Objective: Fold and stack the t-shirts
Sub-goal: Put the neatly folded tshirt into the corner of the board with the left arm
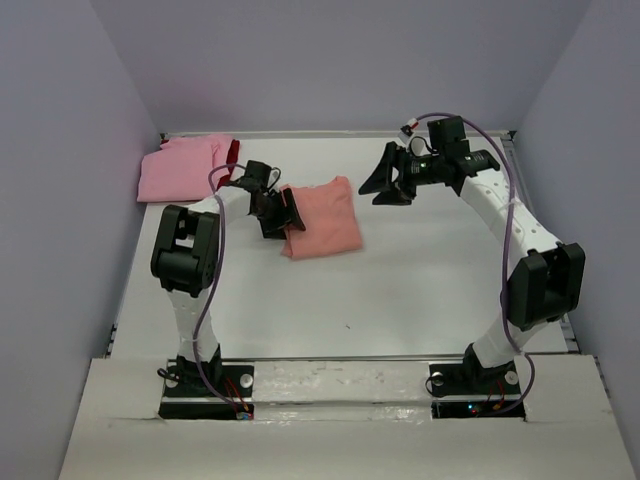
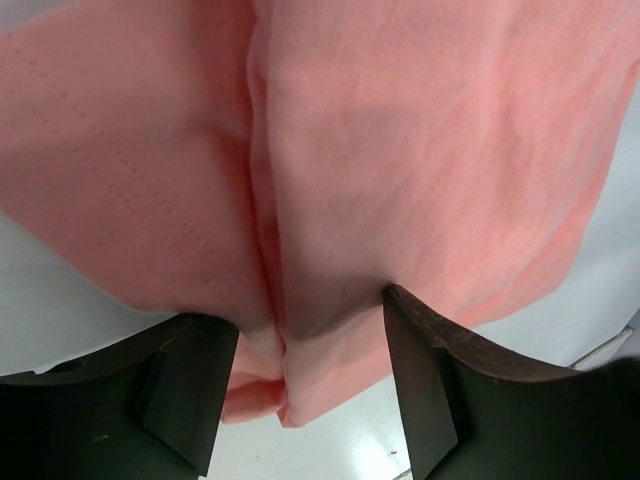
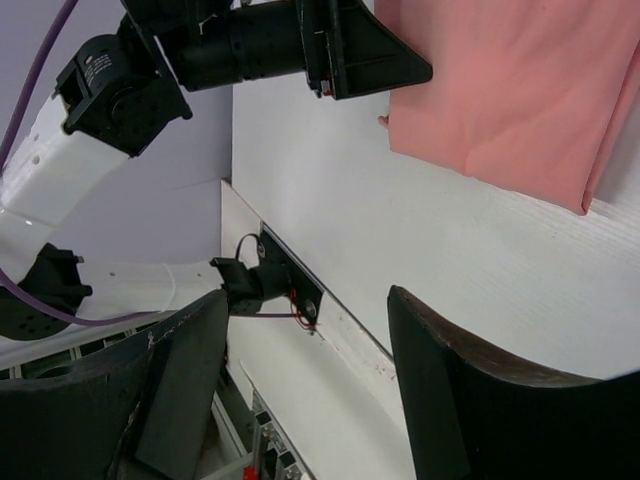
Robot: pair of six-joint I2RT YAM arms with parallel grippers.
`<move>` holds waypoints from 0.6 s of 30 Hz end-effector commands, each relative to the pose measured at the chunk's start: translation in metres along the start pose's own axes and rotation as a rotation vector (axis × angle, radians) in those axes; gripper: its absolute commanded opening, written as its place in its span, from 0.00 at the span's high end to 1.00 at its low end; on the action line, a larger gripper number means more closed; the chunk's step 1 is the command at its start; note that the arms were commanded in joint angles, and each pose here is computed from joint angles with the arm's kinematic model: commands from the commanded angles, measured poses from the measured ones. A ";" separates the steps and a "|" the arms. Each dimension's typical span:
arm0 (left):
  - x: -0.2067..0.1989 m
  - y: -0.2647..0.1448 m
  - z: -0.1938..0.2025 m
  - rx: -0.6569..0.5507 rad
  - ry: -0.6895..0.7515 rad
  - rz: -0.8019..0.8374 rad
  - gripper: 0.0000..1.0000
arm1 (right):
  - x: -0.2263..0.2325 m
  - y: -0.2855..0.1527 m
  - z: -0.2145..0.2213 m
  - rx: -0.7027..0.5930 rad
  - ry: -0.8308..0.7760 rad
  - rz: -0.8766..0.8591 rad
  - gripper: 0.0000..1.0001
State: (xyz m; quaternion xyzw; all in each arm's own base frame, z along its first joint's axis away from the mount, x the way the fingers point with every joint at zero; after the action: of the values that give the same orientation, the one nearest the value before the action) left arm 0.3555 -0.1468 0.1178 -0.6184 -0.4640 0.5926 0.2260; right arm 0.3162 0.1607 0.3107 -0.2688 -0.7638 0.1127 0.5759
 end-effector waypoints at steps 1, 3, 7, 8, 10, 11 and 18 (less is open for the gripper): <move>0.005 0.019 0.007 0.060 0.006 -0.008 0.29 | 0.012 -0.017 0.002 -0.027 -0.052 -0.038 0.30; 0.007 0.023 0.008 0.069 -0.002 -0.015 0.44 | 0.010 -0.019 0.001 -0.033 -0.050 -0.036 0.30; 0.008 0.029 0.004 0.071 -0.017 -0.035 0.85 | 0.007 -0.021 0.002 -0.032 -0.045 -0.033 0.30; 0.008 0.029 0.003 0.076 -0.020 -0.040 0.90 | 0.005 -0.023 0.000 -0.038 -0.043 -0.030 0.30; 0.008 0.032 0.001 0.080 -0.025 -0.053 0.92 | 0.006 -0.023 0.000 -0.035 -0.044 -0.034 0.30; 0.008 0.033 0.000 0.080 -0.023 -0.058 0.92 | 0.004 -0.025 -0.002 -0.041 -0.041 -0.031 0.30; 0.004 0.041 -0.017 0.058 -0.018 -0.095 0.92 | 0.003 -0.028 -0.003 -0.039 -0.043 -0.037 0.30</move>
State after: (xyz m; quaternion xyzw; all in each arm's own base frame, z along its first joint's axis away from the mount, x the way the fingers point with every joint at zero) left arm 0.3801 -0.1618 0.1073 -0.6122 -0.4412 0.6155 0.2275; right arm 0.3194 0.1435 0.3107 -0.2766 -0.7614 0.1042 0.5769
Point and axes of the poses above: each gripper's point midway between its finger pads, its own y axis out along the fingers, its own x axis along the line the jaws close on, z = x × y, the point moved 10 cm from there along -y, back along the fingers, and after that the axes turned 1 degree about -y, right-handed, at the moved point
